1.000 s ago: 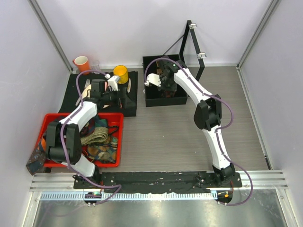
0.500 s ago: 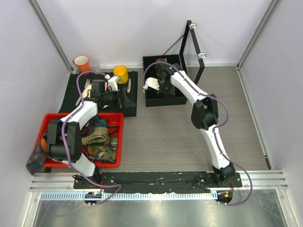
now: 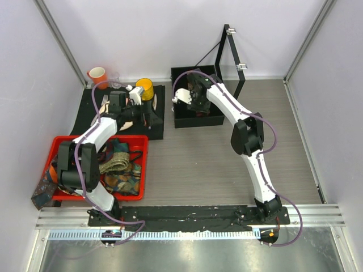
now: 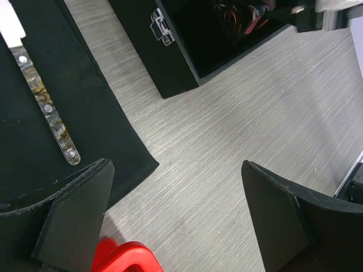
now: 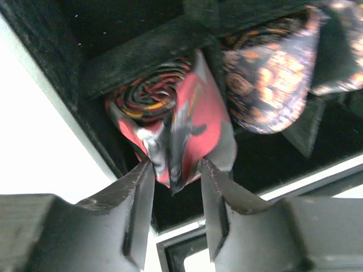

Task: Roll the ties
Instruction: Place the tie in the storage box, then reset both arms

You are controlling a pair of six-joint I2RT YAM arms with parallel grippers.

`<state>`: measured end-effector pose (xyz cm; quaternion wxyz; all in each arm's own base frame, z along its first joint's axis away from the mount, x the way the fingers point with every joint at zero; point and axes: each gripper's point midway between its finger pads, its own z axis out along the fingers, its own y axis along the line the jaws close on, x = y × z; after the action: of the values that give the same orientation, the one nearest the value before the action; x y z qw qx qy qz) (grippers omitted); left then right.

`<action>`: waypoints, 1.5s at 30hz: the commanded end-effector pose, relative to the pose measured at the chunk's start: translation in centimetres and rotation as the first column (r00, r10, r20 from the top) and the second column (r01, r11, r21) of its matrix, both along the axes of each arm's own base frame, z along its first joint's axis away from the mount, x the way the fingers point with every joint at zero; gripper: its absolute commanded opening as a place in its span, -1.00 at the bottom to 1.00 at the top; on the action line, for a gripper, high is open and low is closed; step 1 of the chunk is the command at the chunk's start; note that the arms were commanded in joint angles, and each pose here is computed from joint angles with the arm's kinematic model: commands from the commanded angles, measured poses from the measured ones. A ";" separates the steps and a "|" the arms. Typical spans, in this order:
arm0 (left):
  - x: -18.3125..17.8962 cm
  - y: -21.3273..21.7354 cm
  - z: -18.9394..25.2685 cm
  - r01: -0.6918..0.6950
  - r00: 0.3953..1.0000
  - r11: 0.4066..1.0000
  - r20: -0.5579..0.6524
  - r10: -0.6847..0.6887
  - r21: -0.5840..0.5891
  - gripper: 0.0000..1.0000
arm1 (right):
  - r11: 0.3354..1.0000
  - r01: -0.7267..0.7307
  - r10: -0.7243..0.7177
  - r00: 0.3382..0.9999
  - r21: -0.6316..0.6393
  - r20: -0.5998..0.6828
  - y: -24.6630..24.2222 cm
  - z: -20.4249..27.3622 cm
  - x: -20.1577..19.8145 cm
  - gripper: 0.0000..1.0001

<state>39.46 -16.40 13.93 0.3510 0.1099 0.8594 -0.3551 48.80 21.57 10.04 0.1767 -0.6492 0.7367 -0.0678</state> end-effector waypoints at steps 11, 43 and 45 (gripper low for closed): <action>2.6 1.2 3.6 -0.014 0.996 0.996 0.094 0.006 0.087 0.99 | 0.915 0.067 -0.170 0.959 0.399 0.228 1.3 15.9 0.1 0.49; -4.2 6.0 4.7 -0.090 0.994 0.868 0.104 0.045 0.489 0.99 | 0.072 0.738 -0.771 0.468 0.671 -0.432 -16.7 13.3 -20.2 0.93; -5.9 5.5 2.8 -0.090 0.995 0.826 0.088 0.048 0.557 0.99 | 0.041 0.804 -0.771 0.403 0.594 -0.493 -16.6 10.1 -21.7 0.93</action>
<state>35.21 -10.09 17.09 0.3252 0.1841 0.9195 -0.1223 29.56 5.97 26.45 0.4420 -0.0479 0.8732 0.1997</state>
